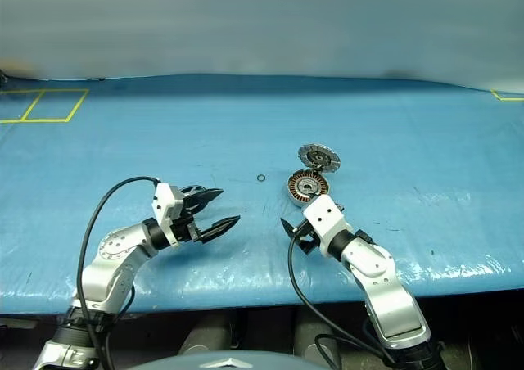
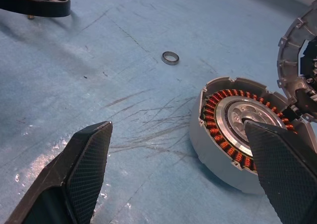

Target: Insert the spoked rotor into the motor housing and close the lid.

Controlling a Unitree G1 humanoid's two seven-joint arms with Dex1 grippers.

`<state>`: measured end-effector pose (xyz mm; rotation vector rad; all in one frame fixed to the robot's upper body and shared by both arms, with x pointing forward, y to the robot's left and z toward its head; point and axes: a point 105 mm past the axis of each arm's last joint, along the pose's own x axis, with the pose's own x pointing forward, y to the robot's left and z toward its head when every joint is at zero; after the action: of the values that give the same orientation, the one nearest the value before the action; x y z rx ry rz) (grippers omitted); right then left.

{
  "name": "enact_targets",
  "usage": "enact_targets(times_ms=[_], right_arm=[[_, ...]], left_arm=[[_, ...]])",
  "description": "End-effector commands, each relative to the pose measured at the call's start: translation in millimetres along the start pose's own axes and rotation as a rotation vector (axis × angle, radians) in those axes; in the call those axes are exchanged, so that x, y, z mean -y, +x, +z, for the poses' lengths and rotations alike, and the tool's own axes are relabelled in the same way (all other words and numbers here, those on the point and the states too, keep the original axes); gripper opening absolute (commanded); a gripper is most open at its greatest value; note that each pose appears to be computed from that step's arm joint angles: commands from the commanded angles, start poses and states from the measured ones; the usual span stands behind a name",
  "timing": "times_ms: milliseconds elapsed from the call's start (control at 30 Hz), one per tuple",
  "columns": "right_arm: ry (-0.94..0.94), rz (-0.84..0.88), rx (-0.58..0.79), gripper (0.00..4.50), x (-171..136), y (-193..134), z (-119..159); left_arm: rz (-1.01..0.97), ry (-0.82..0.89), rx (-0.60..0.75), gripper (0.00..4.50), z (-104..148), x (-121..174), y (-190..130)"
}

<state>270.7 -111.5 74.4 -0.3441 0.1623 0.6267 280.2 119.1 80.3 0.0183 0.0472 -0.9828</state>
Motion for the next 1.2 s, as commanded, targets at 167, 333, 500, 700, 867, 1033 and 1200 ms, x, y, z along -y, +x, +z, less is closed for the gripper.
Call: enact_targets(times_ms=[167, 333, 500, 700, 867, 1033, 1200], right_arm=[[-0.014, -0.016, 0.037, 4.5, 5.3, -1.6, 11.4], [-0.013, -0.036, 0.04, 4.5, 8.9, -1.3, 11.8], [-0.023, -0.038, 0.037, 4.5, 10.2, -0.9, 12.2], [-0.021, -0.034, 0.038, 4.5, 9.8, -0.2, 12.5], [-0.024, -0.034, 0.039, 4.5, 8.8, 1.1, 12.6], [-0.024, -0.023, 0.042, 4.5, 5.9, 2.8, 13.4], [-0.017, -0.017, 0.047, 4.5, 3.5, 4.1, 14.4]], left_arm=[[-0.005, 0.025, 0.047, 4.45, 13.1, -0.3, 2.0], [-0.009, 0.024, 0.046, 4.45, 12.6, 1.6, 2.4], [-0.011, 0.025, 0.048, 4.45, 12.8, 2.1, 3.2], [-0.01, 0.027, 0.05, 4.45, 13.3, 2.3, 3.7], [-0.002, 0.024, 0.054, 4.45, 12.9, 3.0, 4.6], [-0.001, 0.027, 0.053, 4.45, 13.2, 2.8, 4.8], [0.004, 0.022, 0.053, 4.45, 12.3, 3.4, 4.0]])
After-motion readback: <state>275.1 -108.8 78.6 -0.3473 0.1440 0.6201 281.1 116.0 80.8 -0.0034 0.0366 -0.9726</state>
